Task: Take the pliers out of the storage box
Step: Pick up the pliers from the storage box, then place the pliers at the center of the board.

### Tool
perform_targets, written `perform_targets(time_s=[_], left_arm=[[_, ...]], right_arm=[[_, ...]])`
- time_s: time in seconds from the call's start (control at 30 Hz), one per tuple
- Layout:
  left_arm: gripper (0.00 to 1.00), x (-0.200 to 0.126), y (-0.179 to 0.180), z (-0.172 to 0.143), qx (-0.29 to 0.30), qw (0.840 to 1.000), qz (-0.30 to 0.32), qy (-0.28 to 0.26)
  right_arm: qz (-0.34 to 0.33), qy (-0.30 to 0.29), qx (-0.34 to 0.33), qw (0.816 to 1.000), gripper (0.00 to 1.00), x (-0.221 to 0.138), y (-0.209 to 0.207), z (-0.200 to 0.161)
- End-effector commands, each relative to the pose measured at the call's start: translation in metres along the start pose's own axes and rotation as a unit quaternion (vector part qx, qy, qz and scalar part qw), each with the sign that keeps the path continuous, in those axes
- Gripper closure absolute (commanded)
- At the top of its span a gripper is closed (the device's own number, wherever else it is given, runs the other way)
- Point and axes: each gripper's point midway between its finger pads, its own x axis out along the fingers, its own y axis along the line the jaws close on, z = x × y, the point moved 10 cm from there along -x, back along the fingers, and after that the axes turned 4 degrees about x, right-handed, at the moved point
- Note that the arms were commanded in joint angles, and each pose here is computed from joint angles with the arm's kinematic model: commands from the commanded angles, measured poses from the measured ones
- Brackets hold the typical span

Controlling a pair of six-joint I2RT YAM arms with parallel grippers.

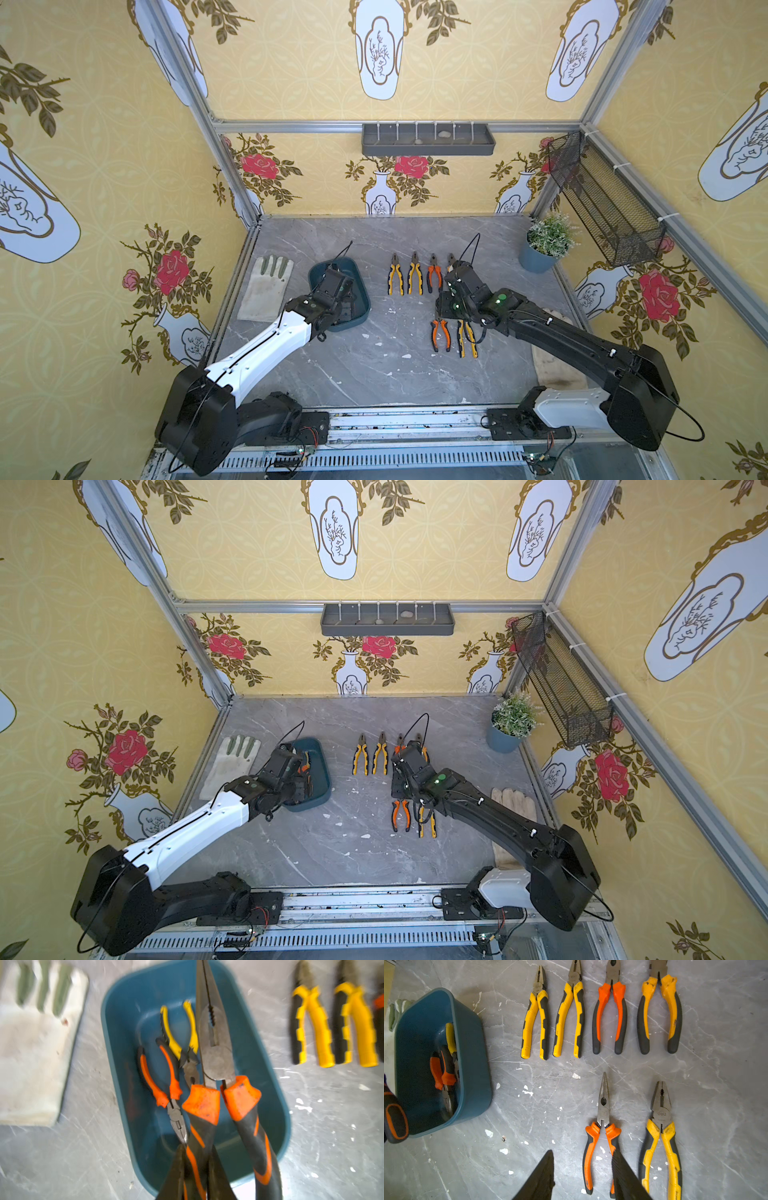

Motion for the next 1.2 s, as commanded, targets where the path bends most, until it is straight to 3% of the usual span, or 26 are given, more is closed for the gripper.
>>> perform_targets(time_s=[0.0,0.07,0.2,0.63,0.93,1.17], left_arm=[[1.00,-0.020,-0.010,0.010,0.024,0.989,0.013,-0.148],[1.00,-0.034,-0.016,0.009,0.032,0.979,0.007,-0.200],[1.00,-0.047,-0.019,0.005,0.039,0.970,0.003,-0.242],[1.00,-0.044,-0.043,-0.003,0.084,0.970,0.011,-0.227],[1.00,-0.049,-0.042,-0.005,0.082,0.968,0.011,-0.235],[1.00,-0.049,-0.039,-0.011,0.080,0.968,0.014,-0.237]], right_arm=[[0.019,0.001,-0.002,1.000,0.54,-0.006,0.015,0.011],[0.038,0.006,-0.001,0.999,0.53,-0.009,0.027,0.019],[0.095,0.028,0.016,0.995,0.51,-0.015,0.058,0.031],[0.149,0.026,0.006,0.988,0.50,-0.033,0.175,0.036],[0.140,0.006,0.004,0.990,0.51,-0.025,0.190,0.045],[0.150,-0.032,0.044,0.987,0.52,-0.035,0.181,0.074]])
